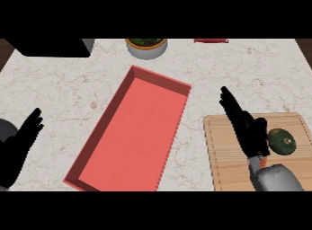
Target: Pick the sweet potato from the cutting board and place it in the cardboard box
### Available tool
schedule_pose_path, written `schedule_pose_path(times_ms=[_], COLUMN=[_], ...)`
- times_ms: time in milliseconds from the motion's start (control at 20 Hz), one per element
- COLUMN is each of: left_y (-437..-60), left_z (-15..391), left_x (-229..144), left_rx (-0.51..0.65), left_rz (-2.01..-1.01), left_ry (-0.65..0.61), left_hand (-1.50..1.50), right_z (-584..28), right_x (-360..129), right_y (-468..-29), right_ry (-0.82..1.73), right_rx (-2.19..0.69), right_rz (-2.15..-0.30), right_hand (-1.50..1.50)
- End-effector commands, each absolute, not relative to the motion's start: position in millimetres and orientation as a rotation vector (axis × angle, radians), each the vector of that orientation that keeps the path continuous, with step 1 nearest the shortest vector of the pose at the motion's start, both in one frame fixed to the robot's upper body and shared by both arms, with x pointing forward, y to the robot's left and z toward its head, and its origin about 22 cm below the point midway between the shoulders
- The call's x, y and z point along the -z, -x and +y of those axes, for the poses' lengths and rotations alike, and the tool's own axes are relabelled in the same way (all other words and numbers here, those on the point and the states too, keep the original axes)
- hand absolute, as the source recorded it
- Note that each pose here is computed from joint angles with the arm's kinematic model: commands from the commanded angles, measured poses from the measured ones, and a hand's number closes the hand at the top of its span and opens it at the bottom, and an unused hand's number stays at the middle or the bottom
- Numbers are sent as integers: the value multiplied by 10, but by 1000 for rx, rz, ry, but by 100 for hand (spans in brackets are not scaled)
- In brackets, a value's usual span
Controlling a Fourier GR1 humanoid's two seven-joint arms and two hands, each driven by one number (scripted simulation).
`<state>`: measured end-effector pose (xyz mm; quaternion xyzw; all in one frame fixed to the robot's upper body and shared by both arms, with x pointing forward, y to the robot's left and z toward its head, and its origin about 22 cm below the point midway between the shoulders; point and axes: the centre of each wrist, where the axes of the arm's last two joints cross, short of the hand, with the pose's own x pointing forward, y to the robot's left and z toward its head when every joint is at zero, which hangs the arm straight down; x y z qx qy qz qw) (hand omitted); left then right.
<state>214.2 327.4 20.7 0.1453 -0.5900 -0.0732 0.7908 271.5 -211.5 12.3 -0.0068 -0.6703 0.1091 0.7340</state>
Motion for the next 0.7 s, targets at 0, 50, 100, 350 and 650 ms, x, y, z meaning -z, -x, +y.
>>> schedule_pose_path(times_ms=[0, 50, 100, 350, 650], left_y=[-2224, -2249, -2198, -2307, -2360], left_z=[3346, 3450, 3330, 3617, 3542], left_x=[-149, -314, -262, -387, -289], left_rx=[144, 154, 160, 189, 195], left_rz=[-1292, -1294, -1330, -1347, -1363], left_ry=[-386, -437, -501, -607, -639], left_hand=[0, 0, 0, 0, 0], right_z=[-2178, -2529, -2854, -3234, -3972], right_x=[-14, -224, -231, -754, 295], right_y=[-2703, -2748, -2702, -2763, -2127], right_ry=[-50, -95, -152, 218, -132], right_rx=[-255, -237, -237, -936, -439], right_rz=[-1472, -1527, -1542, -1587, -1756], right_hand=[-150, -150, -150, -150, -150])
